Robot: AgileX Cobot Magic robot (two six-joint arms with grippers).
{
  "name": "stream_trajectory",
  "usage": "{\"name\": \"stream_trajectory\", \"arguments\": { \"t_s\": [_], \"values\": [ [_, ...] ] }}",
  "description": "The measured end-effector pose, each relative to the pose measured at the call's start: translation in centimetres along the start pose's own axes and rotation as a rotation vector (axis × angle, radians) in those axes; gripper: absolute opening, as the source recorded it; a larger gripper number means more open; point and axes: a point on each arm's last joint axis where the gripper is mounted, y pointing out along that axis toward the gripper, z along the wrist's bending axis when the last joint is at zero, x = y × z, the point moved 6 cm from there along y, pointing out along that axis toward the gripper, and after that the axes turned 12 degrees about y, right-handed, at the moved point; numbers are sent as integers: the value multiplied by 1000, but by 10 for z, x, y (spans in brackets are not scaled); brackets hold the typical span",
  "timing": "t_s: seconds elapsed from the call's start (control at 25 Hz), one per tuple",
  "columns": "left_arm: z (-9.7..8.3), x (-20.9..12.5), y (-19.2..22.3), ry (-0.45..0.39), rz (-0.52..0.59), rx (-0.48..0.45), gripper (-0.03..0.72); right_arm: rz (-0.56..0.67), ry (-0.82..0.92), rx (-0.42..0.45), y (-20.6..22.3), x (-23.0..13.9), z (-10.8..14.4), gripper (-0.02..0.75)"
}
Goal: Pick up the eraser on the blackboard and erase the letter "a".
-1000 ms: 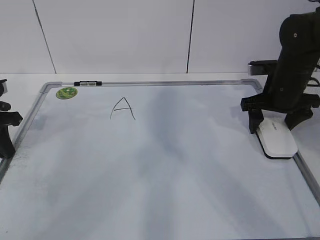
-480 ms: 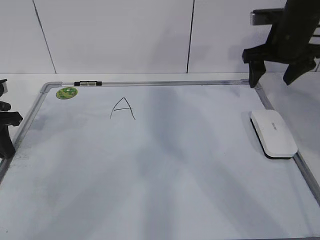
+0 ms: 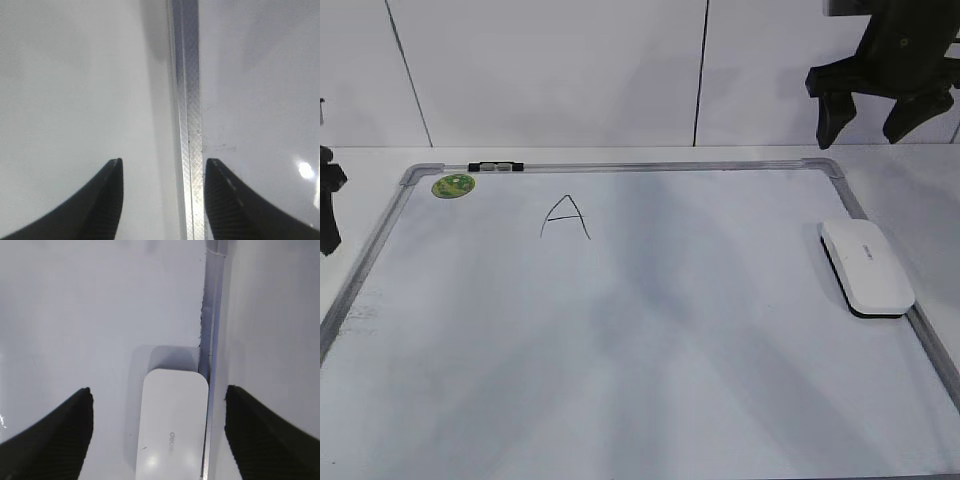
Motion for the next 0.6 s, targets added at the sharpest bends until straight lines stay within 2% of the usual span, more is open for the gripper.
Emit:
{"name": "stream_trajectory", "arguments": {
  "t_s": [0.12,0.24,0.6],
  "values": [
    [2,14,-19,3,-50,23,415,-25,-10,12,-13,1,0,615],
    [1,19,-33,4,-89,36,424,-54,-17,21,-28,0,0,612],
    [-17,5,-105,31,-251,88,428,-199,-18,55,-102,-6,-7,596]
  ]
}}
